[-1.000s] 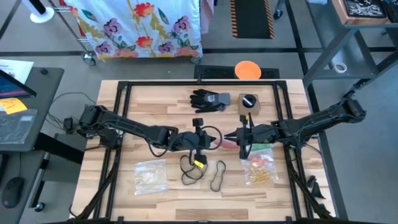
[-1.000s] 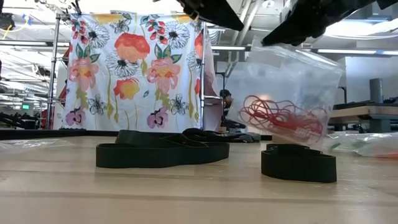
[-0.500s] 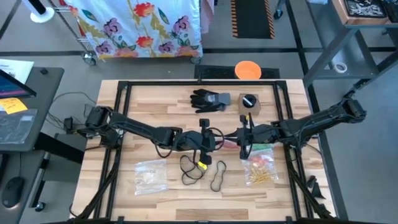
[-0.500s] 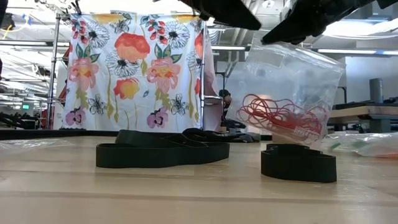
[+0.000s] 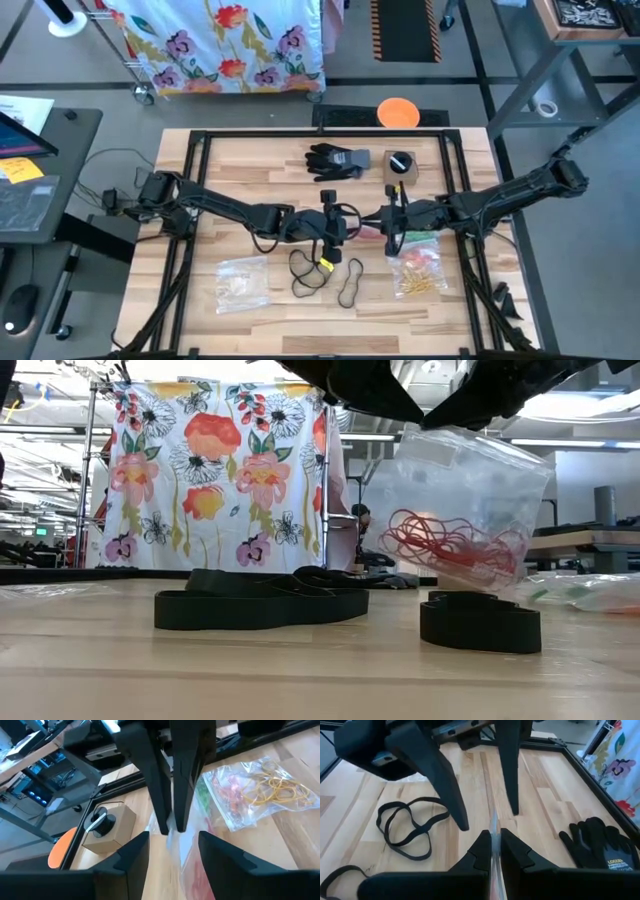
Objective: Sort rubber bands
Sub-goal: Close the transparent zip bag containing the red rubber bands
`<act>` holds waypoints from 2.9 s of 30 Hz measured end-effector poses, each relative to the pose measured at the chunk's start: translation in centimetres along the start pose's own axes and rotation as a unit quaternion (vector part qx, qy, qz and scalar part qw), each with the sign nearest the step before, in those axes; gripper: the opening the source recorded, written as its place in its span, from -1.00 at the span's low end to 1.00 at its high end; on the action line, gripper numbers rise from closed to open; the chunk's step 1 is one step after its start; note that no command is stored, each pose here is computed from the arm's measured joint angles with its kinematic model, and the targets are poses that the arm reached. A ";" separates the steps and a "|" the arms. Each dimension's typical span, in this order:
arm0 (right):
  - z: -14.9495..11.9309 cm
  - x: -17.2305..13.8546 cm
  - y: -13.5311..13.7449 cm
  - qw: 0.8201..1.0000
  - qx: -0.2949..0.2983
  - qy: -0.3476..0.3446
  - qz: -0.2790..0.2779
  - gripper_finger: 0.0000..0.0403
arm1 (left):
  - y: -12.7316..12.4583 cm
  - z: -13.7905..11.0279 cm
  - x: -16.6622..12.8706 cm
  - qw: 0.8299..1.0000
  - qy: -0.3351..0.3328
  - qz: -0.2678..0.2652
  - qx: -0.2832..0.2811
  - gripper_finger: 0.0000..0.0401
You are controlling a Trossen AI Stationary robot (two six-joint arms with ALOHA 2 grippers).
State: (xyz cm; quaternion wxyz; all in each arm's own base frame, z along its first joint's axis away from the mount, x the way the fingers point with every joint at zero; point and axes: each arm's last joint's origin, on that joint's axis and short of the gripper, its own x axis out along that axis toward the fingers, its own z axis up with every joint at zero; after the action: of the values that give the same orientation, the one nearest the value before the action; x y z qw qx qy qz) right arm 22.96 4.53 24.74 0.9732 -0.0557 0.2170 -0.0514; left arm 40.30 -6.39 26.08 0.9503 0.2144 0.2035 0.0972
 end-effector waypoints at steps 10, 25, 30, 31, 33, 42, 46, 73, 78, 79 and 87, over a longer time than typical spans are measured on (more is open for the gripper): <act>0.2 0.0 0.0 1.000 0.003 -0.012 -0.001 -0.90 | 0.0 0.0 0.0 1.000 -0.002 0.001 -0.007 -0.16; 0.5 0.0 0.0 1.000 0.000 -0.026 -0.003 -0.90 | 0.1 0.1 0.0 1.000 -0.006 0.002 -0.019 -0.27; 0.5 0.0 0.0 1.000 0.000 -0.025 -0.002 -0.90 | 0.0 0.1 0.0 1.000 -0.006 0.003 -0.013 -0.57; 0.5 0.0 0.0 1.000 0.000 -0.025 -0.002 -0.90 | 0.0 0.1 0.0 1.000 -0.006 0.002 -0.009 -0.64; 0.5 0.0 0.0 1.000 -0.001 -0.024 -0.002 -0.90 | 0.0 0.2 -0.1 1.000 -0.005 0.004 -0.006 -0.80; 0.5 0.0 0.0 1.000 -0.001 -0.024 0.001 -0.85 | -0.2 0.3 -0.2 1.000 -0.009 0.004 -0.006 -0.99; 0.6 0.0 0.0 0.999 0.003 -0.033 -0.001 -0.76 | -0.2 0.4 -0.2 1.000 -0.014 0.011 -0.010 -1.00; -6.7 -9.4 -5.3 0.931 0.098 -0.344 -0.069 -0.70 | 5.2 -5.0 -5.0 0.952 -0.252 -0.015 -0.173 -1.00; -6.1 -9.7 -5.0 0.919 0.092 -0.383 0.002 -0.69 | 5.3 -7.0 -3.0 0.956 -0.216 -0.024 -0.199 -1.00; -6.0 -9.8 -4.9 0.917 0.092 -0.388 0.006 -0.69 | 5.3 -7.0 -2.7 0.955 -0.214 -0.025 -0.202 -1.00; -5.9 -8.4 -4.4 0.931 0.041 -0.362 -0.001 -0.42 | 4.7 -6.1 -0.9 0.954 -0.212 -0.047 -0.208 -1.00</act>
State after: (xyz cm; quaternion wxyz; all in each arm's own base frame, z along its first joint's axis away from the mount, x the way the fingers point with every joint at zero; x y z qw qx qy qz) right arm 12.55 0.77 23.55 0.9871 -0.0309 -0.1525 -0.0371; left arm 36.39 -0.19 23.42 0.9987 0.0175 -0.0178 0.0451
